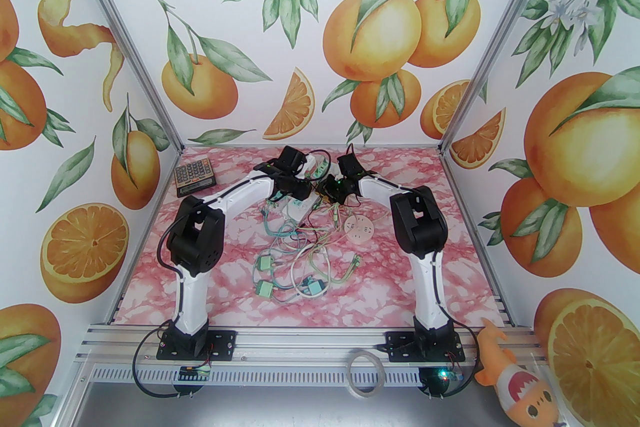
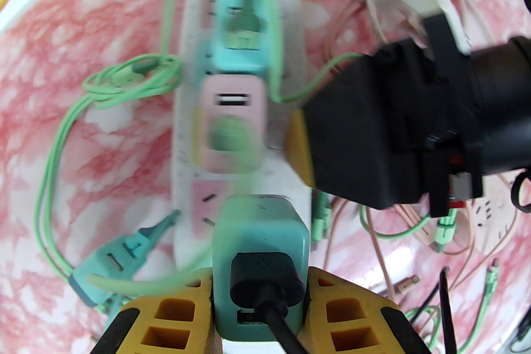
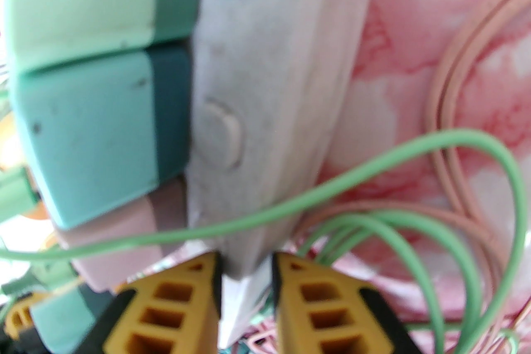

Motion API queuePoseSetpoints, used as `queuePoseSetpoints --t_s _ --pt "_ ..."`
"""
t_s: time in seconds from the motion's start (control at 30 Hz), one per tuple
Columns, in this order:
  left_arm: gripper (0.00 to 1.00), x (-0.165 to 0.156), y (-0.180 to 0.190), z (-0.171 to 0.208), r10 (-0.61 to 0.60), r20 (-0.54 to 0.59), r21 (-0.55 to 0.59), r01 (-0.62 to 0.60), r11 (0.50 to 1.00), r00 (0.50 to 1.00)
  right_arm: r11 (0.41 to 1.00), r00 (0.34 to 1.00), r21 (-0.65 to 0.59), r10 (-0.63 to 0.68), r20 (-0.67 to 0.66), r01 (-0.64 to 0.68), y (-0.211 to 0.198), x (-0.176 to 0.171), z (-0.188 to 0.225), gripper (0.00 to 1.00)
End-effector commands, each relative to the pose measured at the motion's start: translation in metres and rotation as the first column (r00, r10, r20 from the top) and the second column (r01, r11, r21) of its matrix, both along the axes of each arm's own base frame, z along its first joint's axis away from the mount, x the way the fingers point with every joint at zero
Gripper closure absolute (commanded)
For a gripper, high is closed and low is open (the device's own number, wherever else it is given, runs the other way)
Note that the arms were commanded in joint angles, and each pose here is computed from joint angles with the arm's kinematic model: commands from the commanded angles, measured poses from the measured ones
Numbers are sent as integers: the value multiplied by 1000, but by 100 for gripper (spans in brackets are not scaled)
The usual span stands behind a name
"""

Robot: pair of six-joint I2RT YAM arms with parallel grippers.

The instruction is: Pull the plug off the socket

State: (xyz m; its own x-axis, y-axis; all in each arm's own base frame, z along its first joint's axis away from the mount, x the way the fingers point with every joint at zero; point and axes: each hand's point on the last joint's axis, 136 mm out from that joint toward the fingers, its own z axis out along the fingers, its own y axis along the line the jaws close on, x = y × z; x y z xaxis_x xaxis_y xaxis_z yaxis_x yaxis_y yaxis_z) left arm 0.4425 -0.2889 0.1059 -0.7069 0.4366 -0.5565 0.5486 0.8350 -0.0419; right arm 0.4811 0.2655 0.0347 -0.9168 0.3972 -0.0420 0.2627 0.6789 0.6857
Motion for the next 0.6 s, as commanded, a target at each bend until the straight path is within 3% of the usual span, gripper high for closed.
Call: queuePoseSetpoints --t_s 0.0,0.3,0.57 --pt "80 2 6 43 12 89 -4 -12 1000 996 981 981 -191 -63 -186 27 -36 -40 -65 74" --pt "80 -7 38 85 117 145 -51 -111 993 982 982 982 -187 -63 -178 30 -35 -38 -65 74" --pt "80 -28 127 110 347 164 -70 -340 938 923 984 983 -174 -64 -170 34 -32 -32 -63 74"
